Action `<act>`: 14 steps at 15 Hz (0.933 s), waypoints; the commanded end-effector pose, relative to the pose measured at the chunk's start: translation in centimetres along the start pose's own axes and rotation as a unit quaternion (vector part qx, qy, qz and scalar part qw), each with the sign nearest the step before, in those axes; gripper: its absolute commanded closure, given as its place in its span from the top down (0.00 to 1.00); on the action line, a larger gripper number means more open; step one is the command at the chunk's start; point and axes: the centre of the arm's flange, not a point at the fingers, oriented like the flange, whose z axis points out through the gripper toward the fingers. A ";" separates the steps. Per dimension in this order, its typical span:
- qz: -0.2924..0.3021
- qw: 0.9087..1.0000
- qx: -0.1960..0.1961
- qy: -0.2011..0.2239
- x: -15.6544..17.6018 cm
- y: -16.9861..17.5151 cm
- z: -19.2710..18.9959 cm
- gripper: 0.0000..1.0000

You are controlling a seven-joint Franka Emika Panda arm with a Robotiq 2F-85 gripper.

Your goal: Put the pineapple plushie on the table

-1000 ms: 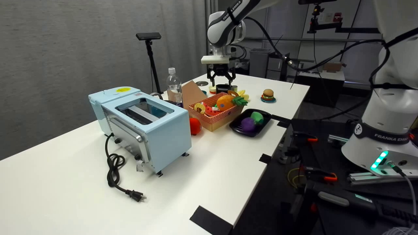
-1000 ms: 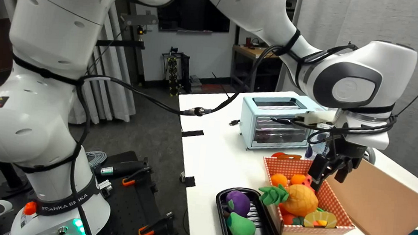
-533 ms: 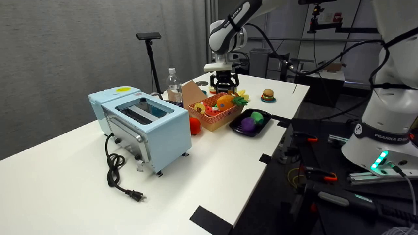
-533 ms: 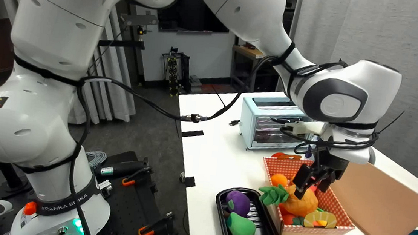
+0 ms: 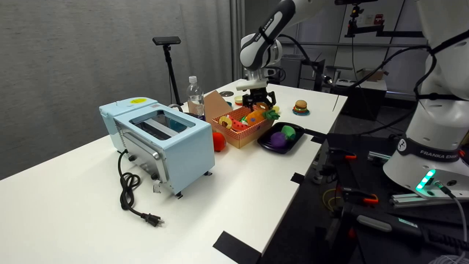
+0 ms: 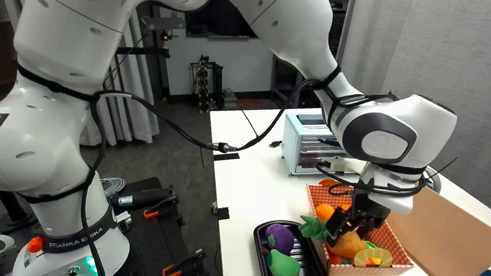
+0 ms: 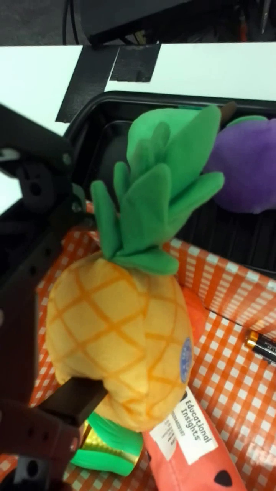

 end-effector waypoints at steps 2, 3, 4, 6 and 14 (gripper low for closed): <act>0.019 1.000 0.002 -0.005 -0.2 1.3 0.4 0.54; 0.022 1.000 0.003 -0.005 -0.3 1.3 0.3 0.45; 0.024 1.000 0.004 -0.005 -0.3 1.5 0.2 0.38; 0.028 1.000 0.010 -0.004 -0.5 1.8 -0.3 0.25; 0.000 0.997 0.080 0.007 -2.0 5.4 -6.1 0.03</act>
